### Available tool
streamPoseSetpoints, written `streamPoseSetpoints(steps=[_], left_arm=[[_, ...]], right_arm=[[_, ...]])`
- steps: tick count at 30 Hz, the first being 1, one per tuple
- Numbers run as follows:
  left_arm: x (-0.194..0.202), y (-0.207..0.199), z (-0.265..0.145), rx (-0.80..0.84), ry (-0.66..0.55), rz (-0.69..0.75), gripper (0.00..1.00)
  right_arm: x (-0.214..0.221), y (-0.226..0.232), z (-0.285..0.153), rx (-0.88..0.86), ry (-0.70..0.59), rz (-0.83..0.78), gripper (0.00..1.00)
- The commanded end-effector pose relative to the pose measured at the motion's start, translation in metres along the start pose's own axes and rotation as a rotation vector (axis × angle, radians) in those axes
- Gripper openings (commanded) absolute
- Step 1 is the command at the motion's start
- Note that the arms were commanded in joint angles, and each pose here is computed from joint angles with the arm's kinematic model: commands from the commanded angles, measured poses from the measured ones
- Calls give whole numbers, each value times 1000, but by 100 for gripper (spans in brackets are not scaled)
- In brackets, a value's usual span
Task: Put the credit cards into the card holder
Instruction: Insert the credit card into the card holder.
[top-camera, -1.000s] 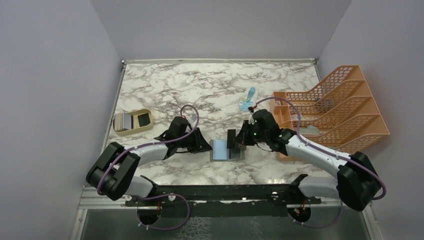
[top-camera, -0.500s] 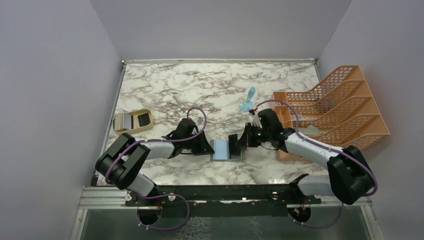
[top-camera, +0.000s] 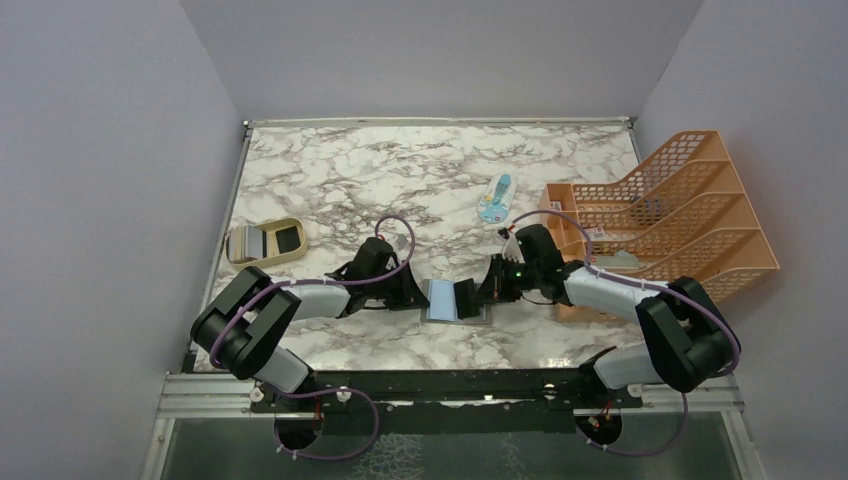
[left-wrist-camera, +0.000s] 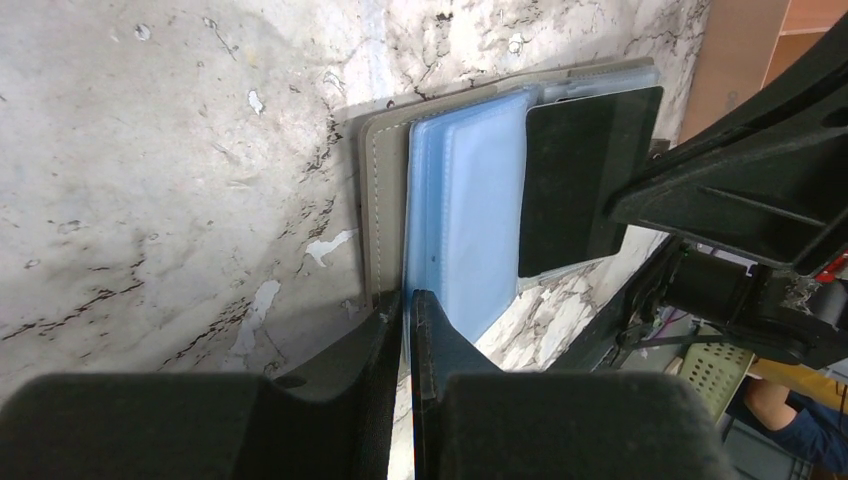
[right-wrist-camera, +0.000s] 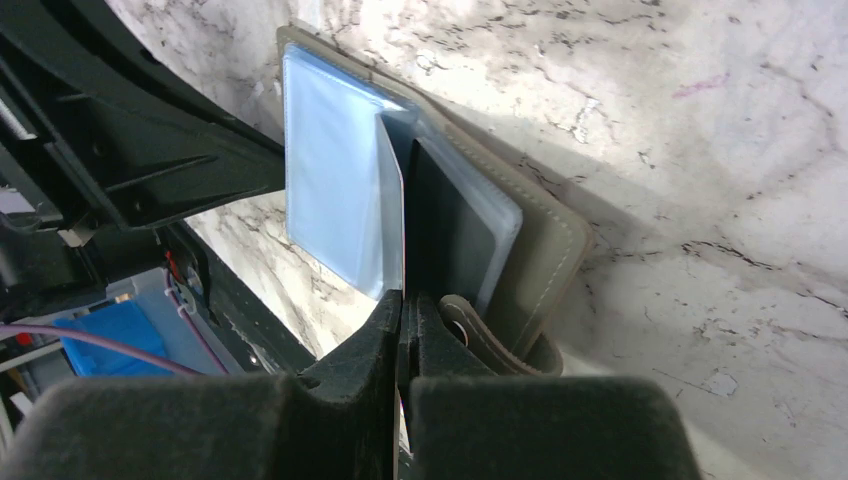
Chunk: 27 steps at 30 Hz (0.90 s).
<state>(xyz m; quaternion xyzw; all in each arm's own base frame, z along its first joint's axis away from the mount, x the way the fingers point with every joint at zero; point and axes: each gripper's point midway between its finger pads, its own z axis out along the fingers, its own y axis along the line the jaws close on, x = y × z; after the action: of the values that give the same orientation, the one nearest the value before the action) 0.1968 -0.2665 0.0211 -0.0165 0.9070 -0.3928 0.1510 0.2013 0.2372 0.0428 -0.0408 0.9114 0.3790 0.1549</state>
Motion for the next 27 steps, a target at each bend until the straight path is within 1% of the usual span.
streamPoseSetpoints(steps=[1, 9, 27], left_arm=[[9, 21, 1, -90, -2, 15, 13], [15, 26, 0, -115, 5, 22, 12], [23, 32, -3, -138, 7, 23, 12]], right_arm=[[11, -6, 6, -10, 28, 43, 1], [11, -11, 8, 1, 33, 94, 1], [15, -15, -2, 23, 11, 95, 1]])
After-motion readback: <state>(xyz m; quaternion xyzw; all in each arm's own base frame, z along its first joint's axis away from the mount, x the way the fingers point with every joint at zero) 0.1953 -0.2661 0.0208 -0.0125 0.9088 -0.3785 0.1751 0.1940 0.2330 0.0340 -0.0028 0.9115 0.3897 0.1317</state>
